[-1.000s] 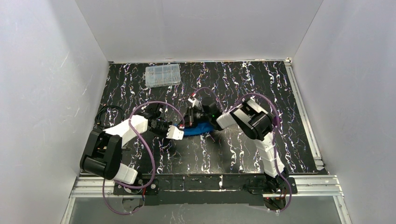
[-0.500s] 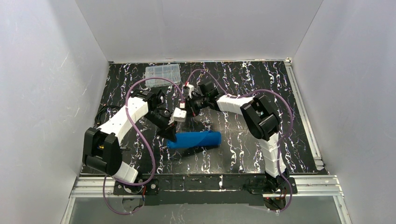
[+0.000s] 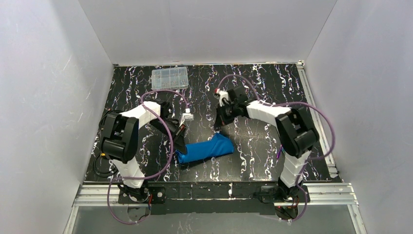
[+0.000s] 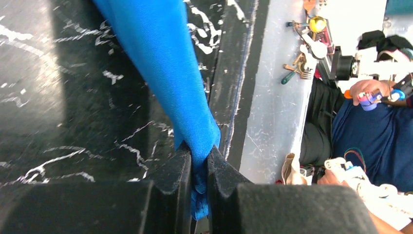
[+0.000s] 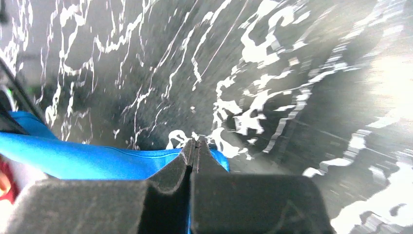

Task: Fold the napkin into a case and place the utensils inside
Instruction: Turn over the smaller rectangle-folded napkin at the center of the board.

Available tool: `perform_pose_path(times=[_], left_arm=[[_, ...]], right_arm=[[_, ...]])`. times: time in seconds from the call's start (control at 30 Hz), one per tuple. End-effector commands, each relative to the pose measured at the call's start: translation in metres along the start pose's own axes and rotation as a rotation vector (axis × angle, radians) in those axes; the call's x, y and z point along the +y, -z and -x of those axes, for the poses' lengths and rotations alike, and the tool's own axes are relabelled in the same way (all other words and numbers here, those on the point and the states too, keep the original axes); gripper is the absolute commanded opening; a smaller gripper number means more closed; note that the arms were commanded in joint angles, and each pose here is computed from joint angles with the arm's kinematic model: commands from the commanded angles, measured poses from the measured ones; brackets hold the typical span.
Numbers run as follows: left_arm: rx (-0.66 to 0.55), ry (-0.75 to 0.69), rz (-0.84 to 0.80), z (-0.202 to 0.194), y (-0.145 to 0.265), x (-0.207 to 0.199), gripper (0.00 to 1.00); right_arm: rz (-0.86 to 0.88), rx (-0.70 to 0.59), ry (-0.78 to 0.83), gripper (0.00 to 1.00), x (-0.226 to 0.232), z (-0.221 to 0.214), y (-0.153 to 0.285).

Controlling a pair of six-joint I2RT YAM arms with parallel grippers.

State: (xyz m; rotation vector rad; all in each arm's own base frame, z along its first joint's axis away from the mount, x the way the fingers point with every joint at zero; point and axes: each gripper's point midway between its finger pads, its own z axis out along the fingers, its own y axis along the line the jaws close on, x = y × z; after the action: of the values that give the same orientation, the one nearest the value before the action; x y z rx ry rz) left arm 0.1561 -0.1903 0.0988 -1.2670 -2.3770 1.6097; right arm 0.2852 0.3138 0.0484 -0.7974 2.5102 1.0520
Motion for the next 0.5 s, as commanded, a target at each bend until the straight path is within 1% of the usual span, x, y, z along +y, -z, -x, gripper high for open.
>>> perform_pose_path(times=[0.0,0.07,0.13,0.23,0.37,0.4,0.47], left_arm=[[0.008,0.095,0.102,-0.001,0.013,0.021,0.0],[0.014,0.115,0.128,-0.006,0.016,0.026,0.0],[0.049,0.126,0.146,-0.014,0.017,0.031,0.0],[0.115,0.181,0.206,-0.027,0.02,0.051,0.0],[0.16,0.232,0.271,-0.035,0.024,0.072,0.0],[0.166,0.24,0.28,-0.036,0.025,0.076,0.02],[0.164,0.244,0.324,-0.037,0.03,0.085,0.12]], right_arm=[[-0.212,-0.214,0.06,0.01,-0.013,0.053,0.038],[-0.213,-0.248,0.076,0.01,-0.009,0.058,0.044],[-0.132,-0.282,0.09,0.01,0.007,0.061,0.044],[0.102,-0.267,0.141,0.01,0.053,0.055,0.033],[0.39,-0.203,0.155,0.01,0.109,0.026,0.007],[0.443,-0.193,0.141,0.01,0.121,0.021,0.001],[0.519,-0.165,0.151,0.01,0.14,0.011,-0.01]])
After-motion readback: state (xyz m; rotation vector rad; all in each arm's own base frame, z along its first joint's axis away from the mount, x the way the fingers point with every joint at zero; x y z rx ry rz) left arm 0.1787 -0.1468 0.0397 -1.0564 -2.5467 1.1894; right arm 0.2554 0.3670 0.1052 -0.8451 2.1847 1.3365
